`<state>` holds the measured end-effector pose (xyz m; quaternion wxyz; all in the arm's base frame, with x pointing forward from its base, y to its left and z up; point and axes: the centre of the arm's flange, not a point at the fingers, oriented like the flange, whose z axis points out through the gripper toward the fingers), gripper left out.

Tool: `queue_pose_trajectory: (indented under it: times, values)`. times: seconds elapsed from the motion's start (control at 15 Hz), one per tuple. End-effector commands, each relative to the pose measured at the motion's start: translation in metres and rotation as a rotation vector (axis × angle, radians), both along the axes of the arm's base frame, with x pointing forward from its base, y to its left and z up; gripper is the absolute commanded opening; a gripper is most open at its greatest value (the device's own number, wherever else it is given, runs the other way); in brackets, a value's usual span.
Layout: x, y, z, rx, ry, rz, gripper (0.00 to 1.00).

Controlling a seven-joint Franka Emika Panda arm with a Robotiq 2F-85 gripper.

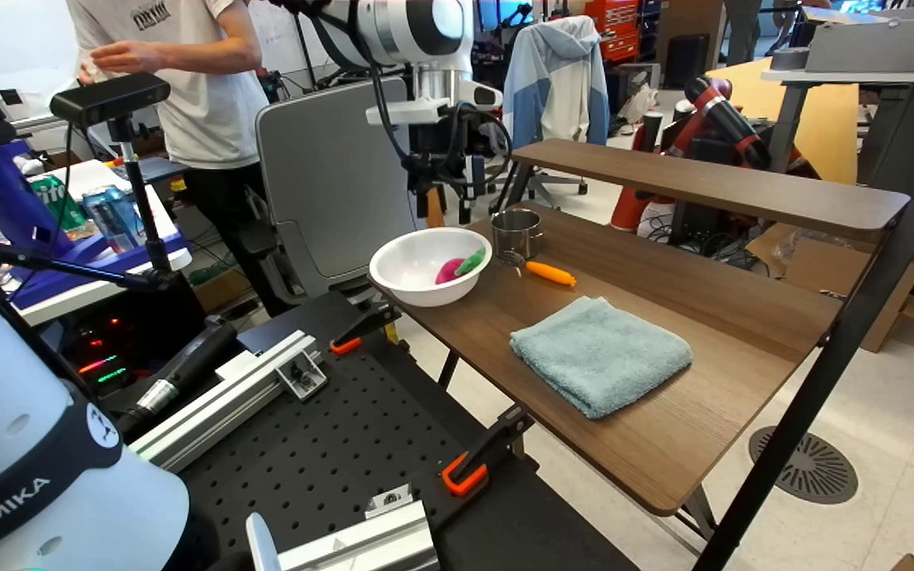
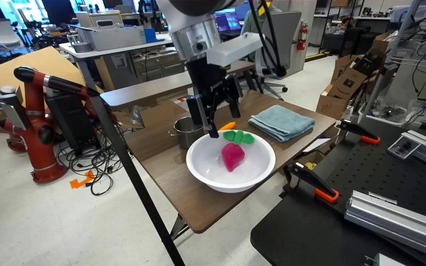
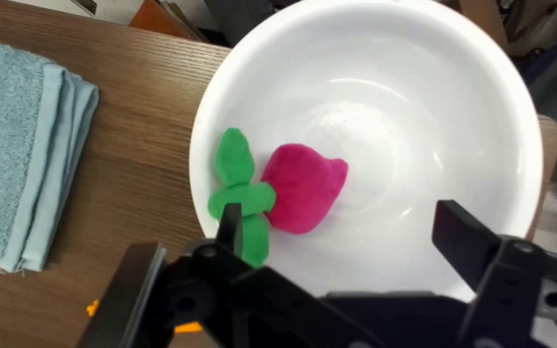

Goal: Put the beetroot plushie in the white bowl

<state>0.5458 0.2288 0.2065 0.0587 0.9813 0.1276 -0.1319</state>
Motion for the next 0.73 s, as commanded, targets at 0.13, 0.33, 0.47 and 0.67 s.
queue_pose_trajectory:
  times: [0.13, 0.33, 0.47, 0.67]
  values:
    - [-0.0087, -0.0055, 0.0174, 0.001, -0.01, 0.006, 1.0]
    - [-0.012, -0.0067, 0.0135, -0.002, -0.001, 0.007, 1.0]
    - [-0.0121, -0.0067, 0.0135, -0.002, -0.001, 0.007, 1.0]
    - [-0.0121, -0.0067, 0.0135, -0.002, -0.001, 0.007, 1.0]
